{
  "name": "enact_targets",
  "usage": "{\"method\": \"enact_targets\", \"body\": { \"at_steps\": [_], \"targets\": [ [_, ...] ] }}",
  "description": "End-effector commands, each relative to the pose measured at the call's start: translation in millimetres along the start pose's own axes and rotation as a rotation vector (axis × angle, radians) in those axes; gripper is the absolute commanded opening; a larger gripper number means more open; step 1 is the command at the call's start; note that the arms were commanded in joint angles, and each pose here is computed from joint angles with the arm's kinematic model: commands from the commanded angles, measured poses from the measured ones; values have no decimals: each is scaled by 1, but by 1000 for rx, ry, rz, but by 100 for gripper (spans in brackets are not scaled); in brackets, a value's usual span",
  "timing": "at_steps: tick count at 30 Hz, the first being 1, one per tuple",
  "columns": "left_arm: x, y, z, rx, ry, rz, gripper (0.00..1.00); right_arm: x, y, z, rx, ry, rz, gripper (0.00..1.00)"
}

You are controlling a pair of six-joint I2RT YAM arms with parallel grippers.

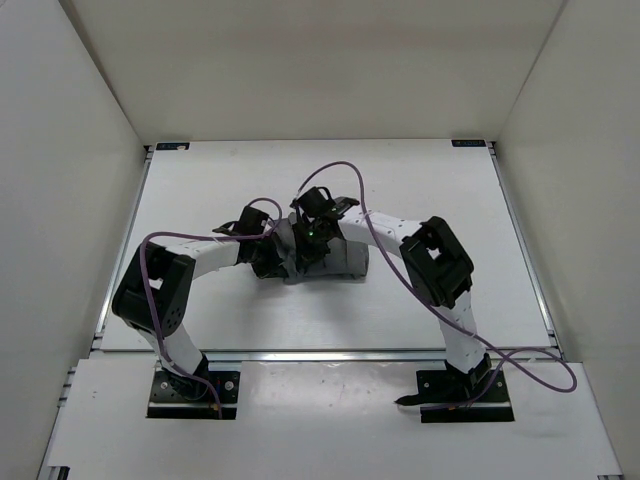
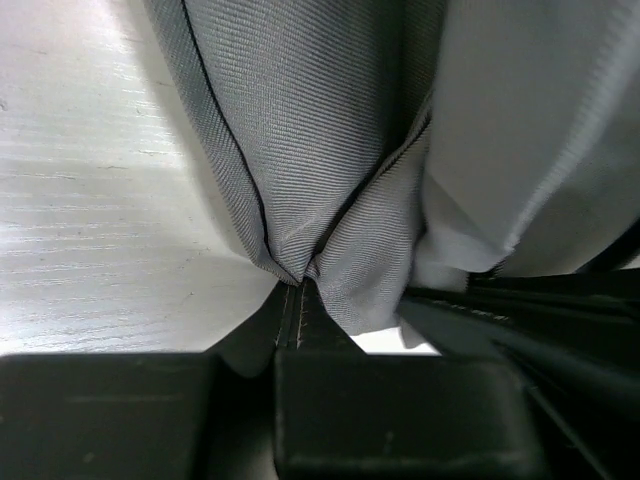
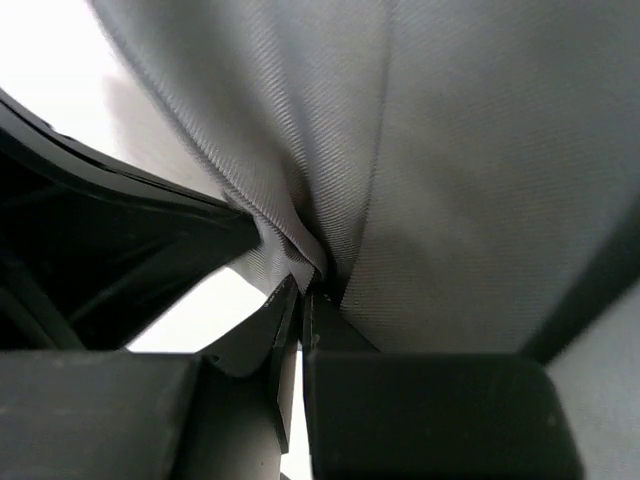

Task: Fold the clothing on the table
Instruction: Fold the skirt

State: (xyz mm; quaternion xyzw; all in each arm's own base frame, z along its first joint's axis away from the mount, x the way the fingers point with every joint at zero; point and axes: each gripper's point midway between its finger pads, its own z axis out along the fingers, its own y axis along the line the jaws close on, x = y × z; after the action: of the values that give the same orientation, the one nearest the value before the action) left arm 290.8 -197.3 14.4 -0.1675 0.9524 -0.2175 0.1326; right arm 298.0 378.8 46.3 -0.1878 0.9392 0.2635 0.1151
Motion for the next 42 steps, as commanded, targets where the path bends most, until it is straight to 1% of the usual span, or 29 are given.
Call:
{"method": "enact_targets", "body": {
  "at_steps": [1,3,5,6,7,8,9,10,11,12,14,16,17,19,22,25,26,28,29,30,31,32,34,35,36,37,39,40,42],
  "targets": [
    [3,6,-7,-1,6,21,0,-12,34,-4,-84,-18,-30,0],
    [7,3,-8,24,22,27,4,-7,35,2,-86,17,-31,0],
    [5,7,-16,23,27,18,21,-7,28,5,-12,44,-25,0],
    [1,3,-21,43,12,15,34,-12,19,2,67,27,-28,0],
    [1,4,-25,60,17,-6,40,-12,12,3,111,24,-31,0],
    [-7,3,-34,79,-8,-28,47,-13,3,0,168,23,-13,0],
    [-12,1,-44,107,-42,-34,47,-13,-1,-1,195,27,3,0],
    [-21,-1,-52,144,-59,-74,48,-9,-14,-1,236,41,35,0],
    [-31,0,-65,167,-107,-108,48,-4,-15,-2,260,52,54,0],
    [-34,-1,-76,187,-135,-119,47,2,-28,-2,309,64,78,0],
    [-56,8,-99,193,-243,-181,47,9,-35,1,354,74,97,0],
    [-71,6,-128,210,-347,-191,47,20,-56,-5,496,94,102,0],
    [-80,11,-135,202,-388,-212,47,22,-66,-7,563,88,126,0],
    [-83,7,-147,220,-407,-212,45,27,-82,-17,684,105,151,0],
    [-82,6,-151,230,-387,-208,46,20,-82,-29,722,82,147,0],
    [-87,10,-160,237,-412,-227,45,4,-56,-44,668,-6,105,0],
    [-89,9,-166,248,-424,-227,46,-6,-42,-51,626,-60,83,0],
    [-94,10,-175,254,-441,-236,46,-17,-17,-56,519,-112,67,0],
    [-97,11,-180,250,-453,-235,46,-17,-6,-58,455,-119,52,0],
    [-100,8,-187,254,-470,-227,46,-21,-2,-57,428,-139,49,0],
    [-100,7,-188,257,-467,-228,46,-18,11,-55,375,-131,30,0],
    [-101,7,-192,254,-478,-233,46,-19,13,-50,358,-141,9,0],
    [-104,3,-199,267,-497,-224,45,-14,23,-40,298,-116,-21,0],
    [-103,3,-201,267,-498,-227,46,-6,23,-25,281,-73,-43,0],
    [-103,4,-200,264,-500,-222,46,-4,27,-23,266,-62,-46,0],
    [-102,4,-200,264,-496,-223,46,3,34,-10,215,-19,-72,0],
    [-105,12,-199,254,-504,-246,46,5,38,1,201,11,-88,0],
    [-106,13,-199,254,-507,-239,46,14,32,14,217,59,-82,0],
    [-103,15,-193,241,-491,-241,46,9,32,19,239,67,-90,0]
  ]
}}
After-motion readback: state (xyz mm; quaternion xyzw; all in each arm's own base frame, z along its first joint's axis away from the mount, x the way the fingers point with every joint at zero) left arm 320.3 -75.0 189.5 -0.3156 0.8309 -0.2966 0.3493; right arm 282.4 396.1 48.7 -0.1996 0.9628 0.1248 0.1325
